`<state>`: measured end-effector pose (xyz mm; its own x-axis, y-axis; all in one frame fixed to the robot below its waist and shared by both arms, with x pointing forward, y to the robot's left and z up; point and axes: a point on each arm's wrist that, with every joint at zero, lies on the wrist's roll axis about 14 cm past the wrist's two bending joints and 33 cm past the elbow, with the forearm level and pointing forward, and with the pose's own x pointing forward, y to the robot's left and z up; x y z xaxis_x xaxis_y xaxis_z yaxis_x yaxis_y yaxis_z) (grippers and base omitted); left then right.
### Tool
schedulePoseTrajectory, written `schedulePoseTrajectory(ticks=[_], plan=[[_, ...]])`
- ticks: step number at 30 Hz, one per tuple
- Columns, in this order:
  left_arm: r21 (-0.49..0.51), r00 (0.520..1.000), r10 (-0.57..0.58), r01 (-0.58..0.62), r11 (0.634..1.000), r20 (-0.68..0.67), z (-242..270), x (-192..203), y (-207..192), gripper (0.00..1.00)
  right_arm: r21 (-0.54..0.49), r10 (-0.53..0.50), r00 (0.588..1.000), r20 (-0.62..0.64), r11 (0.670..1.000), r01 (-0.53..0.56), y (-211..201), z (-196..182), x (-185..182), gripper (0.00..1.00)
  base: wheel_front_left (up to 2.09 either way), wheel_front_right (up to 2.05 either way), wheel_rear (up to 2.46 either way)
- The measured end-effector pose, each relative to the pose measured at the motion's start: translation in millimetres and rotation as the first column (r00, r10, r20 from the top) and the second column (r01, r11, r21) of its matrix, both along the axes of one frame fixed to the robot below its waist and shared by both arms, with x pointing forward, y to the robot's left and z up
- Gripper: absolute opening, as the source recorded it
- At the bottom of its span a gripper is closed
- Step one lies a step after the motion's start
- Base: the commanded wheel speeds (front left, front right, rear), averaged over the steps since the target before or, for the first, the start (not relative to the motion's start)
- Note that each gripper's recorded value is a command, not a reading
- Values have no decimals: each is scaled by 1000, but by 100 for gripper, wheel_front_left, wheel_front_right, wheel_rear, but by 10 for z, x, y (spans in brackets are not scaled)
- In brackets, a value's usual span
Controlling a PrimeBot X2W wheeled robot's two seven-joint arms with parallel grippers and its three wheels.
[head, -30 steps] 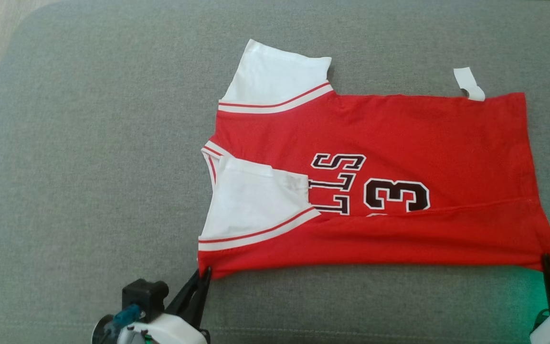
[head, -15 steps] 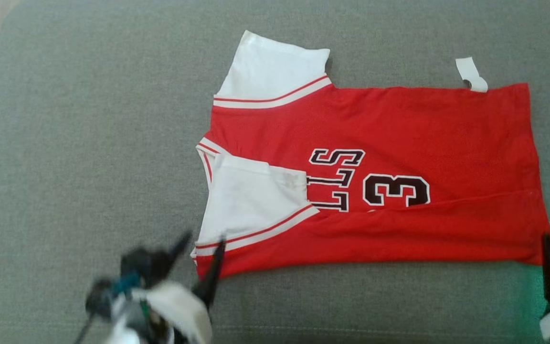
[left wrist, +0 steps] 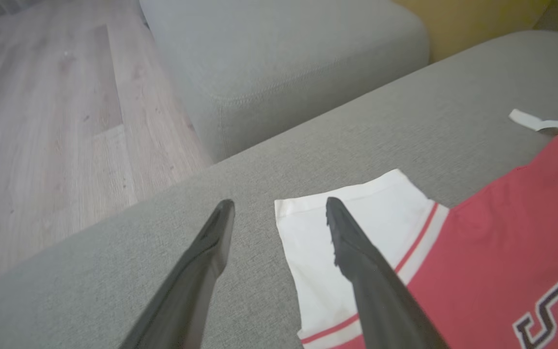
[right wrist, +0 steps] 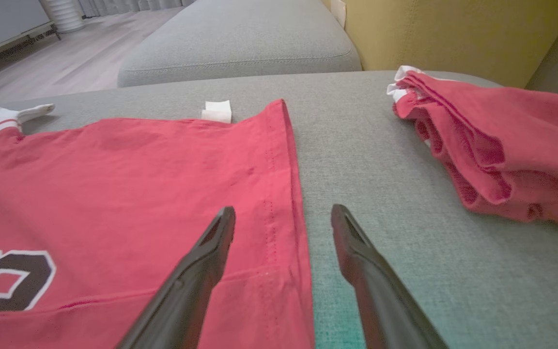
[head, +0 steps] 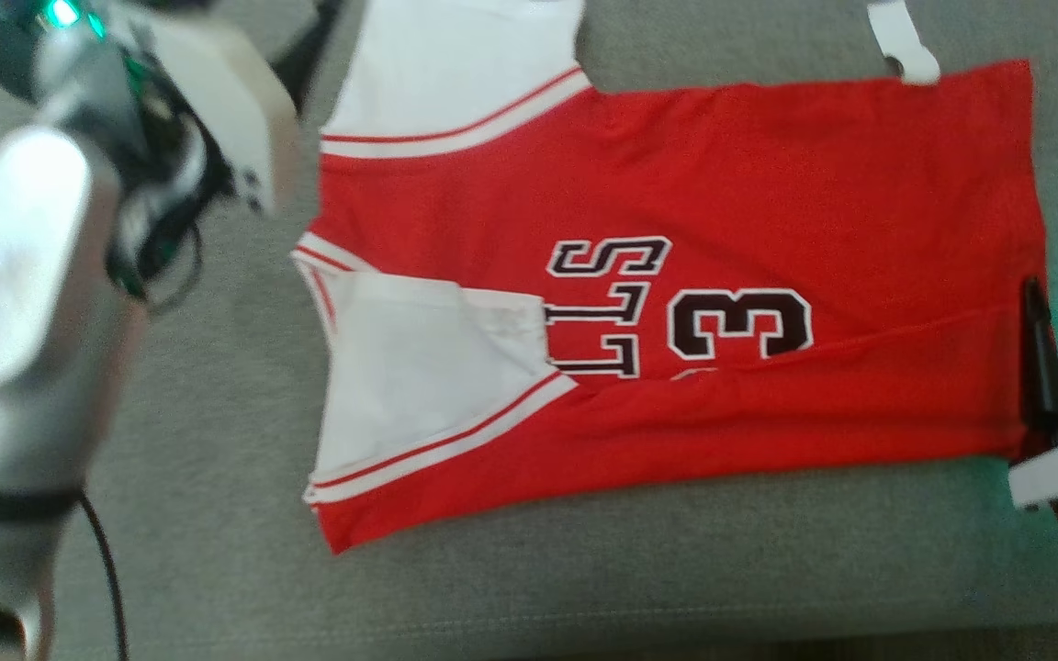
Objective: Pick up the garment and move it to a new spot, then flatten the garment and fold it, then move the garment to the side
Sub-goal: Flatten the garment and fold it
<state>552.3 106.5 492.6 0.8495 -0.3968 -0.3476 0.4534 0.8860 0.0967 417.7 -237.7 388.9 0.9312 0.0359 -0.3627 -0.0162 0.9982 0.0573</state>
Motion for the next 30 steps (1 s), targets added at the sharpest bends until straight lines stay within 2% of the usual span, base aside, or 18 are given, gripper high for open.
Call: schedulePoseTrajectory(ticks=[6,13,20,30], plan=[[91,982,-3,21,996,-191,-496,456,-20,100,-17,-37,999,3,999,37,-136,-74,45,100,0,0,0],[147,944,1,51,988,-330,-1012,658,-94,100,-40,-100,995,-25,994,99,-323,-178,-86,100,0,0,0],[179,924,19,53,982,-381,-1287,728,-39,100,-56,-145,989,-29,988,143,-453,-183,-171,100,0,0,0],[180,926,-10,84,980,-378,-1335,809,-135,100,-61,-169,985,-44,984,167,-492,-234,-239,100,0,0,0]])
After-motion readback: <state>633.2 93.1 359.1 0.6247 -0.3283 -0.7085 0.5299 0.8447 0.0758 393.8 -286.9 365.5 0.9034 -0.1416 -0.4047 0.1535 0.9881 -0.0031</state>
